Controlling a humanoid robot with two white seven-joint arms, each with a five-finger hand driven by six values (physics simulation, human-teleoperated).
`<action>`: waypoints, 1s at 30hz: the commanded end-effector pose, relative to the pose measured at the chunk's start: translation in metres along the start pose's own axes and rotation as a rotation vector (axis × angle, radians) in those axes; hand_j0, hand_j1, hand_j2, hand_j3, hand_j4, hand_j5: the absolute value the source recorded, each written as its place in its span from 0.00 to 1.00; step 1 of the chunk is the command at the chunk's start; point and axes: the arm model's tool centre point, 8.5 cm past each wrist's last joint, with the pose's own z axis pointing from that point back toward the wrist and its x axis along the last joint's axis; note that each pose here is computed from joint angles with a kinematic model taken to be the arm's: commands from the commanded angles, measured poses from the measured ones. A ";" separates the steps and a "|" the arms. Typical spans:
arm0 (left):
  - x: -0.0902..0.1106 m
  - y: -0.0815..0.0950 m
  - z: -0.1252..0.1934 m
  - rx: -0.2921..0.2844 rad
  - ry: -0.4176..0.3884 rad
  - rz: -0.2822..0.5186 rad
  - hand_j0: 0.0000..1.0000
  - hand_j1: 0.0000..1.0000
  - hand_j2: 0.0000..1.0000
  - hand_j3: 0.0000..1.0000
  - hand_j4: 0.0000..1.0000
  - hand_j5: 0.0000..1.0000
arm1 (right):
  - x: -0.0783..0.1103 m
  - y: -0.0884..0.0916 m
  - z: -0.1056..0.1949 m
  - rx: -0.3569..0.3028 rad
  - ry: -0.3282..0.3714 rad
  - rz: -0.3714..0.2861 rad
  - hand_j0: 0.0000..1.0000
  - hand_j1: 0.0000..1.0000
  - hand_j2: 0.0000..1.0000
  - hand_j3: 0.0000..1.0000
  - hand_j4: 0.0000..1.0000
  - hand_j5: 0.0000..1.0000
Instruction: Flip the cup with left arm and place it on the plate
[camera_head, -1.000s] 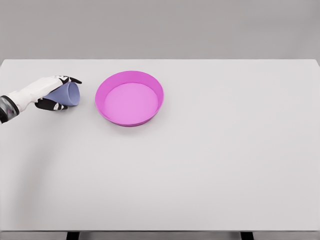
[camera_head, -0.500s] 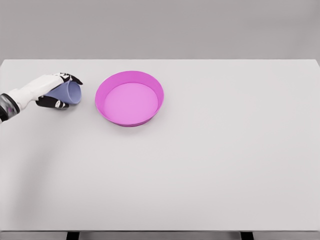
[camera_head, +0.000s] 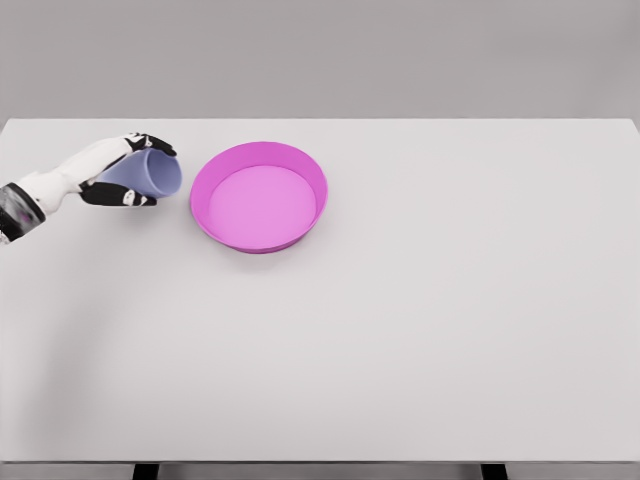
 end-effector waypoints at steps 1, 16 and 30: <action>0.005 -0.004 -0.006 0.007 -0.028 0.037 0.69 0.69 0.69 0.69 0.69 0.69 | 0.000 0.000 0.000 0.000 0.000 0.001 1.00 1.00 1.00 1.00 1.00 1.00; 0.040 0.012 -0.022 0.038 -0.201 0.129 0.69 0.69 0.69 0.69 0.69 0.69 | 0.000 0.000 0.000 0.000 0.000 -0.001 1.00 1.00 1.00 1.00 1.00 1.00; 0.073 -0.002 -0.041 0.021 -0.336 0.203 0.69 0.69 0.69 0.69 0.69 0.69 | 0.000 0.000 0.000 0.000 0.000 -0.001 1.00 1.00 1.00 1.00 1.00 1.00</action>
